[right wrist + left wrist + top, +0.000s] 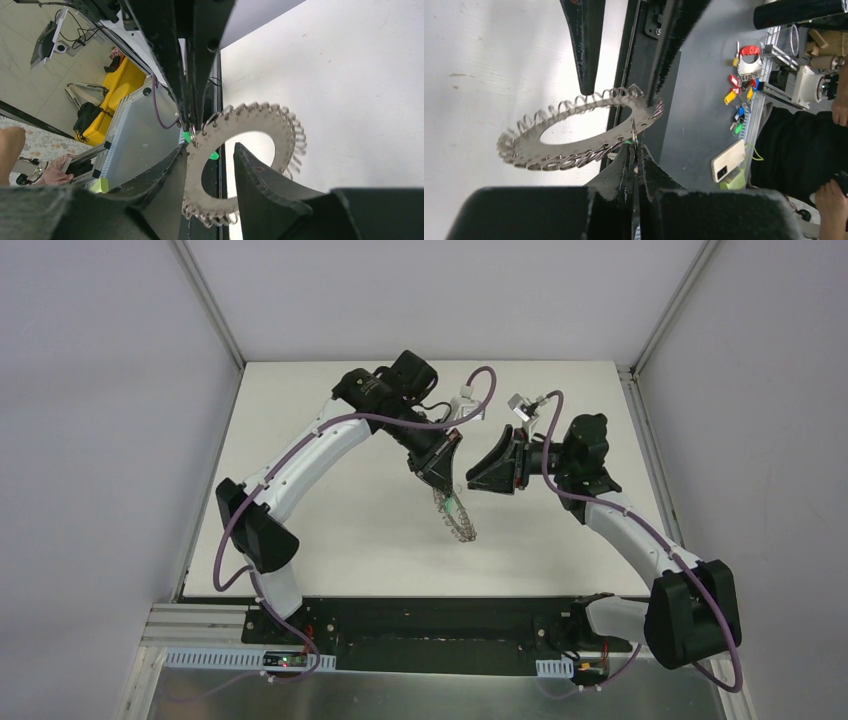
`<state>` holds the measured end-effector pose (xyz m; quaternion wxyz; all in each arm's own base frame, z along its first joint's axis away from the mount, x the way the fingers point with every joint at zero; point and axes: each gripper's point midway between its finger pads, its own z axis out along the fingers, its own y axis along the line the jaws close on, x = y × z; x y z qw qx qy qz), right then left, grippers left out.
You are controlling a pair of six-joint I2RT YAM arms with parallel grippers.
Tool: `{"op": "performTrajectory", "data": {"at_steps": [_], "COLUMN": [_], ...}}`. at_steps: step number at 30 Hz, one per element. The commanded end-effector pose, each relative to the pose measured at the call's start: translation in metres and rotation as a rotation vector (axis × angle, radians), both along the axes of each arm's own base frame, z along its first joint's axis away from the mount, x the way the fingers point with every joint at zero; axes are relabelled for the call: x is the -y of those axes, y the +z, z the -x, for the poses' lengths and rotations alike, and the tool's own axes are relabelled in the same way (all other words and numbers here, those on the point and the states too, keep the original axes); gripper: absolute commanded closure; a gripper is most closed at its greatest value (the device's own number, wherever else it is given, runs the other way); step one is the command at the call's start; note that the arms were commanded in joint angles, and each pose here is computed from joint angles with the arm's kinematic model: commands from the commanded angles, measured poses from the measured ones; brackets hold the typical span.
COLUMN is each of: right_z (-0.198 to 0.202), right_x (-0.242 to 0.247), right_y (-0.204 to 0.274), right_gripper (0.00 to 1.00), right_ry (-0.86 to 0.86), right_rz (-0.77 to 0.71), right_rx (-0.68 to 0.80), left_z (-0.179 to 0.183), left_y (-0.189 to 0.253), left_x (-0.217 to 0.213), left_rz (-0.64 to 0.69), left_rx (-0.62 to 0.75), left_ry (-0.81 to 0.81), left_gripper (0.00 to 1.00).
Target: Put the keys on the keyring
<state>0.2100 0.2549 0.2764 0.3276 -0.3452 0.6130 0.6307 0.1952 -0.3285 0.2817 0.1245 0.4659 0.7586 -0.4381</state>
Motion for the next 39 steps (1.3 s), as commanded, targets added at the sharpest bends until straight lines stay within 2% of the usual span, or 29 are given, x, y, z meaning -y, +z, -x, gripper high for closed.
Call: {"op": "performTrajectory", "data": {"at_steps": [1, 5, 9, 22, 39], "right_z": [0.013, 0.018, 0.020, 0.023, 0.026], "right_x": [0.004, 0.002, -0.001, -0.012, -0.017], "right_y": [0.017, 0.015, 0.009, 0.002, -0.001], "right_gripper": [0.57, 0.56, 0.61, 0.63, 0.92], "right_ry": [0.042, 0.065, 0.084, 0.117, 0.143], "right_rz": [-0.024, -0.022, -0.008, 0.009, 0.014], "right_rx": [0.104, 0.107, 0.109, 0.084, 0.057], "left_z": [0.014, 0.014, 0.015, 0.020, 0.018], "left_y": [0.005, 0.005, 0.005, 0.002, -0.003], "left_x": [-0.004, 0.002, 0.006, 0.013, 0.017], "left_rz": [-0.049, -0.046, -0.041, -0.033, -0.038], "left_rx": [-0.067, -0.107, -0.124, -0.155, -0.167], "left_ry": [-0.019, -0.001, -0.003, -0.029, -0.032], "left_gripper": [1.00, 1.00, 1.00, 1.00, 1.00]}}
